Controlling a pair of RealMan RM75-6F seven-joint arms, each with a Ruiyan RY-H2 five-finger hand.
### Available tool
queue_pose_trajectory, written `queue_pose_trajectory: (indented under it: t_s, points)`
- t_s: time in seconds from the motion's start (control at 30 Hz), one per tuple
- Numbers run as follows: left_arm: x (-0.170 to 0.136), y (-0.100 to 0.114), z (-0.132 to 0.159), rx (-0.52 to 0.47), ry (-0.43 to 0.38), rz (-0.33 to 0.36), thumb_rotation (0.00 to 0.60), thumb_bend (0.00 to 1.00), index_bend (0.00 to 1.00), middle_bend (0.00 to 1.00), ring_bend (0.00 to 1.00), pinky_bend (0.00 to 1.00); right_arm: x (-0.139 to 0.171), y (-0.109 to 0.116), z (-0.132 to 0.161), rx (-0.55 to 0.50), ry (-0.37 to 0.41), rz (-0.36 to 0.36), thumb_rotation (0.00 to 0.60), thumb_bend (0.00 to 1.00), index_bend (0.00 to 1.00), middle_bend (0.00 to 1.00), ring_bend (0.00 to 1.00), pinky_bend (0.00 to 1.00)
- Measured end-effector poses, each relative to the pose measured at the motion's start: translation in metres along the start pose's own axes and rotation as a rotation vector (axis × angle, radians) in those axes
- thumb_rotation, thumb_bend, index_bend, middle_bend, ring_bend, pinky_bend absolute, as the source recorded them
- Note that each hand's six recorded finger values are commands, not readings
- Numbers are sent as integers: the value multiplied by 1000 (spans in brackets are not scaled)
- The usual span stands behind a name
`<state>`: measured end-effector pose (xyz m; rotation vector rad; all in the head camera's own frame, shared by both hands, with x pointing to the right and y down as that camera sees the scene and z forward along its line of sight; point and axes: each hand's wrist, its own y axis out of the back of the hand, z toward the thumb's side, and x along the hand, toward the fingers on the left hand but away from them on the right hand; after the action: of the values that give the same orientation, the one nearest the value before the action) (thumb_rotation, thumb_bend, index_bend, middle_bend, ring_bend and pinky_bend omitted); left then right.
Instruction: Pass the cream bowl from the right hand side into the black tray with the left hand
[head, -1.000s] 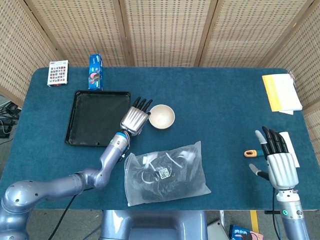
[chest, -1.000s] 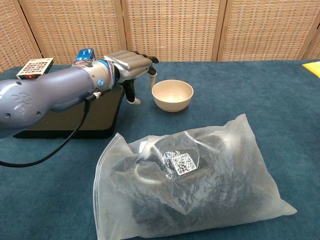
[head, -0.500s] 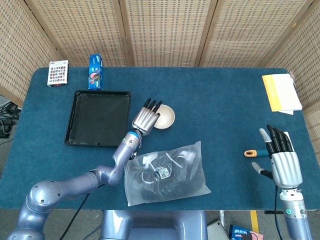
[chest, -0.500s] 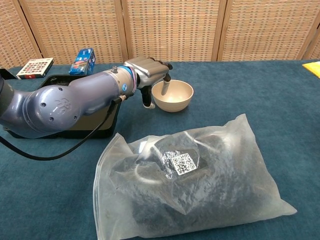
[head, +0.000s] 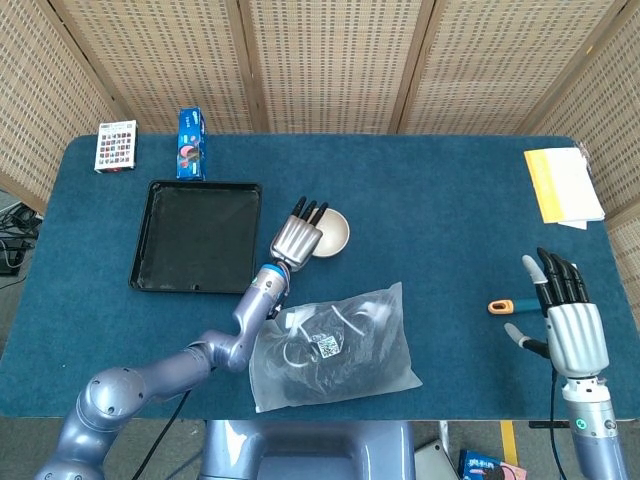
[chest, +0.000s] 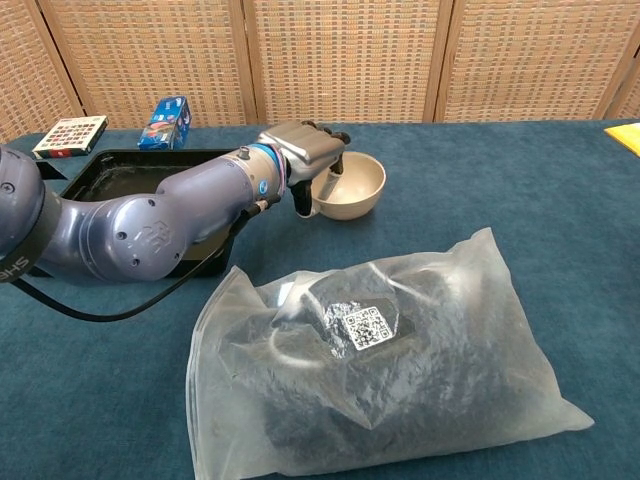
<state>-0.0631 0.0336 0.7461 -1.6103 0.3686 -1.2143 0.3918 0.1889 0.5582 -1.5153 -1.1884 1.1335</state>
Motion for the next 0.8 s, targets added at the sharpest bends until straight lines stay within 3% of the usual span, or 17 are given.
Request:
queue_pose_trajectory:
  t_s: [0.23, 0.47, 0.67, 0.8]
  points:
    - [-3, 0, -4, 16, 1, 26, 600, 422, 664, 0, 0, 0, 0, 3, 0, -5, 2, -7, 600, 207, 9, 0, 0, 135]
    - [-9, 14, -20, 7, 15, 75, 600, 422, 668, 0, 0, 0, 1, 5, 2, -6, 9, -10, 600, 206, 9, 0, 0, 135]
    - [-25, 26, -52, -12, 38, 107, 600, 422, 667, 0, 0, 0, 3, 11, 5, -9, 18, -26, 600, 206, 9, 0, 0, 135]
    - [-48, 27, -91, -9, 76, 109, 600, 422, 667, 0, 0, 0, 5, 15, 9, -10, 31, -36, 600, 205, 10, 0, 0, 136]
